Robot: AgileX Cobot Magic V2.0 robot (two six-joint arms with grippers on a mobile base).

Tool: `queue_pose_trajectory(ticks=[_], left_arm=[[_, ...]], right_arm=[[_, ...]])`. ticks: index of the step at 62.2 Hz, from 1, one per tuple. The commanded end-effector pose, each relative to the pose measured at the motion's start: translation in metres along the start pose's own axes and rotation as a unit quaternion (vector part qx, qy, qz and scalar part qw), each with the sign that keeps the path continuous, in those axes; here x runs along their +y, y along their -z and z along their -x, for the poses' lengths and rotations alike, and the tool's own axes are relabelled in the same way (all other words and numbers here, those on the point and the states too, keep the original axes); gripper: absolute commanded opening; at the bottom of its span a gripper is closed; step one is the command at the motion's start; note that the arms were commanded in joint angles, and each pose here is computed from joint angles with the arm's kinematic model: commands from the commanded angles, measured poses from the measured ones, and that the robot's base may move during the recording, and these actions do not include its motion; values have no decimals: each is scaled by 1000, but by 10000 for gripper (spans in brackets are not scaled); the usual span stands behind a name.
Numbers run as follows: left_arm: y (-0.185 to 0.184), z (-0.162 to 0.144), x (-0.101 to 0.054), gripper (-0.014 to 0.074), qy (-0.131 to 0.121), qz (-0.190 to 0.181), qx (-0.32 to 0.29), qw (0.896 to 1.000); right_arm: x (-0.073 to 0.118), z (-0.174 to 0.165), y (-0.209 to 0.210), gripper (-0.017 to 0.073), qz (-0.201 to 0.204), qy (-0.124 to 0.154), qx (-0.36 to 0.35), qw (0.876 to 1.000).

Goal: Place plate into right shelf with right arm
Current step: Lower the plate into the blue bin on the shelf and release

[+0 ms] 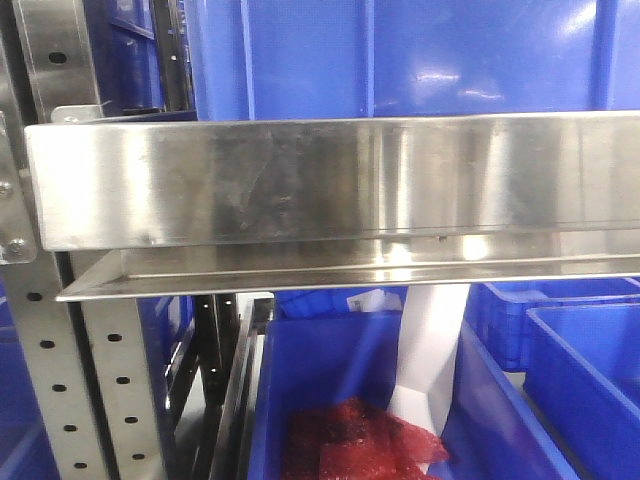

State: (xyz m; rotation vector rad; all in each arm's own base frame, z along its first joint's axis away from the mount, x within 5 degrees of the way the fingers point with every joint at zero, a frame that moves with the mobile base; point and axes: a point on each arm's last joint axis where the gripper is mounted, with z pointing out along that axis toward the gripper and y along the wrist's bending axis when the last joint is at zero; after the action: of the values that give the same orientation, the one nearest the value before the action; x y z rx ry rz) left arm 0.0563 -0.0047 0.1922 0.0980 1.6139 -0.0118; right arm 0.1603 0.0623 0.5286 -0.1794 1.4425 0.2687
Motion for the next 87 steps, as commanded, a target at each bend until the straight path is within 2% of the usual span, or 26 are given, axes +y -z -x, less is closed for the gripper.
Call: queue_pose_trajectory(ticks=[1, 12, 23, 36, 48, 53, 65, 70, 78, 87], left_arm=[[1, 5, 1, -47, 4, 8, -42, 999], [1, 5, 1, -47, 4, 8, -42, 999], [1, 5, 1, -47, 4, 8, -42, 999], [1, 5, 1, -47, 4, 8, -42, 999], [1, 5, 1, -47, 4, 8, -42, 999], [1, 5, 1, -47, 4, 8, -42, 999], [1, 5, 1, -47, 4, 8, -42, 999], [1, 5, 1, -47, 4, 8, -42, 999], [1, 5, 1, -47, 4, 8, -42, 999], [1, 5, 1, -47, 4, 8, -42, 999]], right_arm=[[4, 12, -29, 29, -8, 8, -2, 1000], [8, -10, -87, 29, -33, 23, 79, 996], [16, -50, -135, 29, -32, 35, 133, 990], [20, -88, -166, 29, -32, 45, 182, 982], [21, -97, -172, 46, -34, 47, 197, 979], [21, -97, -172, 125, -34, 47, 197, 979], [20, -95, -170, 516, -36, 47, 196, 979], [20, -91, -167, 580, -36, 46, 191, 980], [18, -73, -154, 557, -36, 41, 169, 984], [14, -43, -123, 436, -36, 32, 133, 990]])
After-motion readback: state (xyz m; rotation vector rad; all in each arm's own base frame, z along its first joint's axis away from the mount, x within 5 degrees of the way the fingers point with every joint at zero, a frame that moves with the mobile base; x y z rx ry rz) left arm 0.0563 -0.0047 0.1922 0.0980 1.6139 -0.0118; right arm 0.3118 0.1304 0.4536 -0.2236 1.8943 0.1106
